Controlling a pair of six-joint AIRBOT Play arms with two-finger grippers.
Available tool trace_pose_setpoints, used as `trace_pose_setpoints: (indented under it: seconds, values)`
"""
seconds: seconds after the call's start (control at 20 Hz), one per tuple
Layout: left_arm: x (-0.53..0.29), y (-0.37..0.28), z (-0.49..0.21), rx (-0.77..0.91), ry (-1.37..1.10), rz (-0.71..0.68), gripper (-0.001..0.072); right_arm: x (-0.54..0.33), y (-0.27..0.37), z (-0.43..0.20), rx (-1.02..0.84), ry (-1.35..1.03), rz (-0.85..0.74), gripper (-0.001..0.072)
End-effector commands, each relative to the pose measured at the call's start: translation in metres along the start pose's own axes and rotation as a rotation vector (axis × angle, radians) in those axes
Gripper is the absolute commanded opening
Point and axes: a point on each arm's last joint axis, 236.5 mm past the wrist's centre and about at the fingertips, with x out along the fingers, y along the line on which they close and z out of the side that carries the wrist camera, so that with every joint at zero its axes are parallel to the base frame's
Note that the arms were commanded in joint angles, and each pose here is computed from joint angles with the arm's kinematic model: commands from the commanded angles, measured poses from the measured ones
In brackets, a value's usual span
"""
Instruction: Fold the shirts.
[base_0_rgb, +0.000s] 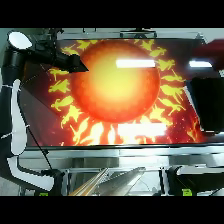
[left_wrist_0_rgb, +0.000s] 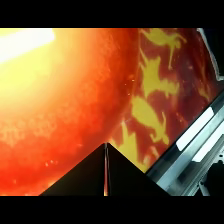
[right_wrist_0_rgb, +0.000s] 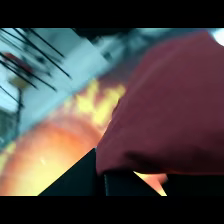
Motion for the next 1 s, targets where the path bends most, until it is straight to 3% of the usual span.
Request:
trace_pose_setpoints:
  seconds: [0.0, 0.25, 0.55, 0.6, 0.65, 0.7, 0.95]
  values:
    - [0.006, -0.007, 0.0, 0.013, 0.001, -0.002, 0.0002, -0.007, -0.085, -0.105, 0.181, 0.352, -0.216, 0.0012]
    - [0.006, -0.006, 0.0, 0.017, 0.002, 0.001, 0.0002, -0.048, -0.16, -0.197, 0.423, 0.448, -0.489, 0.0014]
    - [0.007, -0.007, -0.003, 0.025, 0.014, -0.002, 0.0002, -0.077, -0.215, -0.24, 0.328, 0.594, -0.69, 0.0018]
    - [0.007, -0.007, -0.003, 0.025, 0.014, -0.003, 0.0002, -0.079, -0.213, -0.243, 0.335, 0.611, -0.687, 0.0086]
    - [0.007, -0.007, -0.003, 0.025, 0.014, -0.003, 0.0002, -0.081, -0.21, -0.247, 0.342, 0.628, -0.683, 0.0372]
    - [0.007, -0.007, -0.003, 0.025, 0.014, -0.003, 0.0002, -0.083, -0.208, -0.251, 0.35, 0.65, -0.681, 0.0711]
    - [0.006, -0.007, -0.002, 0.025, 0.012, -0.002, 0.0001, -0.075, -0.169, -0.237, 0.393, 0.627, -0.566, 0.0706]
